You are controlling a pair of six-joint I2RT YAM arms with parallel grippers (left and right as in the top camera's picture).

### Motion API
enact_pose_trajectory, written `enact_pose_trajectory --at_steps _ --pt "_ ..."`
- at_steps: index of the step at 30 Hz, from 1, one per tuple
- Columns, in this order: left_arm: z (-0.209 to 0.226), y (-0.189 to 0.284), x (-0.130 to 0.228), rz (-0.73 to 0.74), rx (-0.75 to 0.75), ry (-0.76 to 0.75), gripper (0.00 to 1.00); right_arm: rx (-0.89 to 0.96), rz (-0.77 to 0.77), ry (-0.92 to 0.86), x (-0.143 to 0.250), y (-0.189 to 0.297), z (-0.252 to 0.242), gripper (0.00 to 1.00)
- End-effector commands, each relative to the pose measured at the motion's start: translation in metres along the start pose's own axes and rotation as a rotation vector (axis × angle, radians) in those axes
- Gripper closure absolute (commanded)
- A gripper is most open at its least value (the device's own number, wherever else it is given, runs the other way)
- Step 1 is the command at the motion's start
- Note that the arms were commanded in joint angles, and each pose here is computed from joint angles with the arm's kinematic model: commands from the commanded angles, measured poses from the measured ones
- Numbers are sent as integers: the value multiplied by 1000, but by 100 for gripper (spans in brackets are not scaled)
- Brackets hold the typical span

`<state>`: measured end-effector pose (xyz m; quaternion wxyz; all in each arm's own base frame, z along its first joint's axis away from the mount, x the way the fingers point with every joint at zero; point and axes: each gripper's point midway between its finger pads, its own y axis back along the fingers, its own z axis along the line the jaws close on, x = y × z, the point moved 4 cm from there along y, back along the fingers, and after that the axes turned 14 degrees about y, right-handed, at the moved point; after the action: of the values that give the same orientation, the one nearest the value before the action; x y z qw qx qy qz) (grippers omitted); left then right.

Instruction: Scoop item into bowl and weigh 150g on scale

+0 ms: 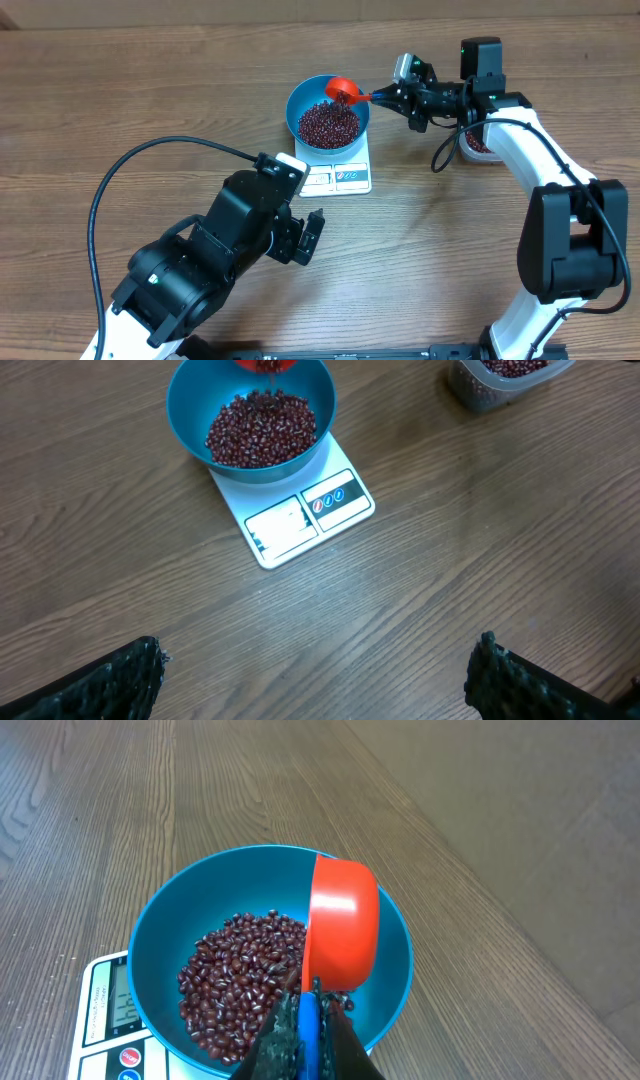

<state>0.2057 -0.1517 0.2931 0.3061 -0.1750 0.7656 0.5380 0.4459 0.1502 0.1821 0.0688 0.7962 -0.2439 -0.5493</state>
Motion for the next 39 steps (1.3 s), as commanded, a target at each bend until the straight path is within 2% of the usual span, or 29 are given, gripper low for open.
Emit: enact_pose_trajectory --at_steps 1,39 --pt "0 -2 1 5 -9 -20 1 10 -18 44 -16 5 -1 96" --pt "0 -2 1 5 -9 -20 1 3 -14 24 -15 6 1 96"
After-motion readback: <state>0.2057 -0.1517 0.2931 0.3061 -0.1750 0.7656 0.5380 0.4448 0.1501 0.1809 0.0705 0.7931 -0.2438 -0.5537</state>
